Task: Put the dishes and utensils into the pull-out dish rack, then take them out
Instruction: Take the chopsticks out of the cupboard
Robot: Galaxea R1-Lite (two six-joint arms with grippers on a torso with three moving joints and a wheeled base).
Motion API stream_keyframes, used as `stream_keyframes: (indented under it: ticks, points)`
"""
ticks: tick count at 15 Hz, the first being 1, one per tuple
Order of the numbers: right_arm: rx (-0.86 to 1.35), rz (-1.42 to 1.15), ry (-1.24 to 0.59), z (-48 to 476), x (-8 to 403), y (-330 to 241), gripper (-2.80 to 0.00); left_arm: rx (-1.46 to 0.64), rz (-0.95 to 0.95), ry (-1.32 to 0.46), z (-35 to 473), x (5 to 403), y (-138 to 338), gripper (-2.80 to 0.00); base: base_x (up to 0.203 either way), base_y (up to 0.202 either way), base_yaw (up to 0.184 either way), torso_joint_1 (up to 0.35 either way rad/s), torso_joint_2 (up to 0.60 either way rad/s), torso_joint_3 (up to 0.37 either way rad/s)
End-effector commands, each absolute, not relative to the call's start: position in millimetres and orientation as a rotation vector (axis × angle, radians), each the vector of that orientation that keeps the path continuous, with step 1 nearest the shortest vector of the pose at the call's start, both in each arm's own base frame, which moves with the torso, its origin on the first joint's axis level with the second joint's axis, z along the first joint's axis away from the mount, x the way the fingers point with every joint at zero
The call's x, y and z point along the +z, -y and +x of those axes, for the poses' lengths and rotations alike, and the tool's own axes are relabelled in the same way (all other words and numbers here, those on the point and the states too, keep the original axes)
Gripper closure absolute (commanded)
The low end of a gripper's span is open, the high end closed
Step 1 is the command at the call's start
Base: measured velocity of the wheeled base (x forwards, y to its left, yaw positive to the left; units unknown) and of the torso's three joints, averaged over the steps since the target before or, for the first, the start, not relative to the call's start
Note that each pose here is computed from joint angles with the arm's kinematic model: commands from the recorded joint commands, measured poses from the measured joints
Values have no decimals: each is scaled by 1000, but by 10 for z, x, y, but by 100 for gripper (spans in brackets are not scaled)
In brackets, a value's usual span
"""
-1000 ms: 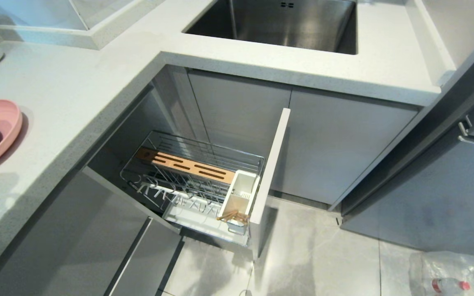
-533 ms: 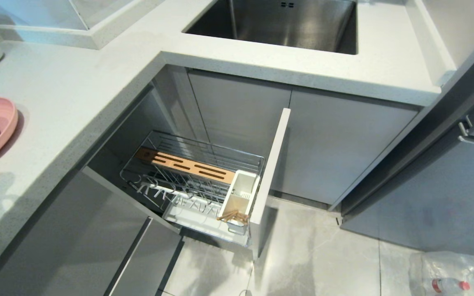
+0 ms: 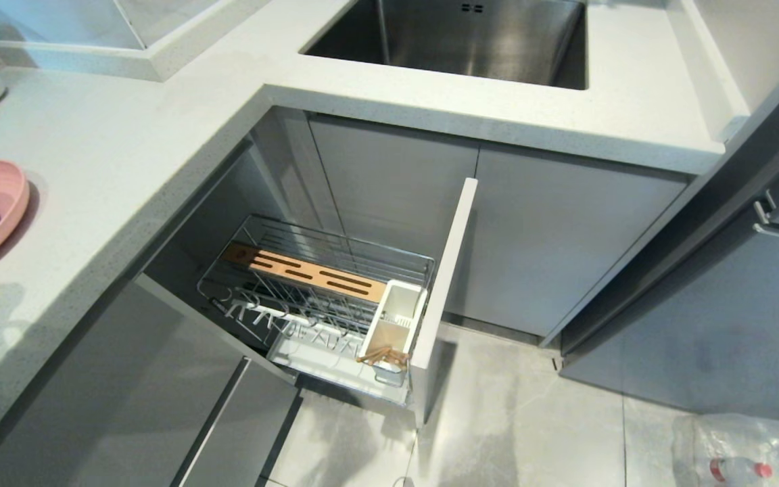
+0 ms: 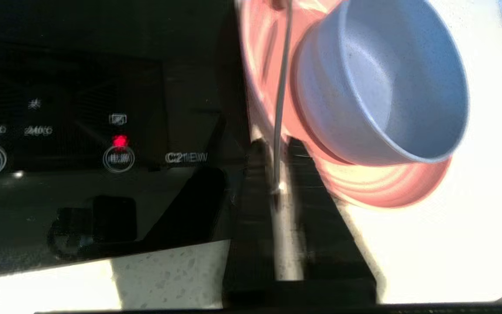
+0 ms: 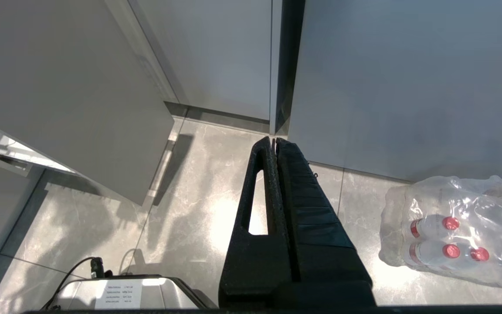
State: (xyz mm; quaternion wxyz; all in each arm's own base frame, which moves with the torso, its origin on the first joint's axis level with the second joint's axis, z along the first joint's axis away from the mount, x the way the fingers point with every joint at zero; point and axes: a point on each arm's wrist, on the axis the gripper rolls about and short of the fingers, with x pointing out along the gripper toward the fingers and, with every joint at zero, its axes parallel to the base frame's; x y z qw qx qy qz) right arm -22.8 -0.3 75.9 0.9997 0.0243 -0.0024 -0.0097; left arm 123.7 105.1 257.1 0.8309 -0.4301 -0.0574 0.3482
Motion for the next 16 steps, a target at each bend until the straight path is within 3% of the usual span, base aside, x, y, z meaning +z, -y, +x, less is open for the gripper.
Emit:
stream_keyframes:
  ticks: [1,11,12,13,16]
  points:
    - [-20,49,5,-228,760,3,0,736,-916,128,1234,2578,-1049,-280,0,0,0,0,0,0]
    - [-20,49,5,-228,760,3,0,697,-844,220,1059,2785,-900,-280,0,0,0,0,0,0]
    - [-20,49,4,-227,760,3,0,690,-791,219,1012,2809,-857,-257,0,0,0,0,0,0]
    - [-20,49,5,-228,760,3,0,688,-759,221,969,2834,-818,0,0,0,0,0,0,0]
    - [-20,49,5,-228,760,3,0,660,-694,272,827,2991,-693,0,0,0,0,0,0,0]
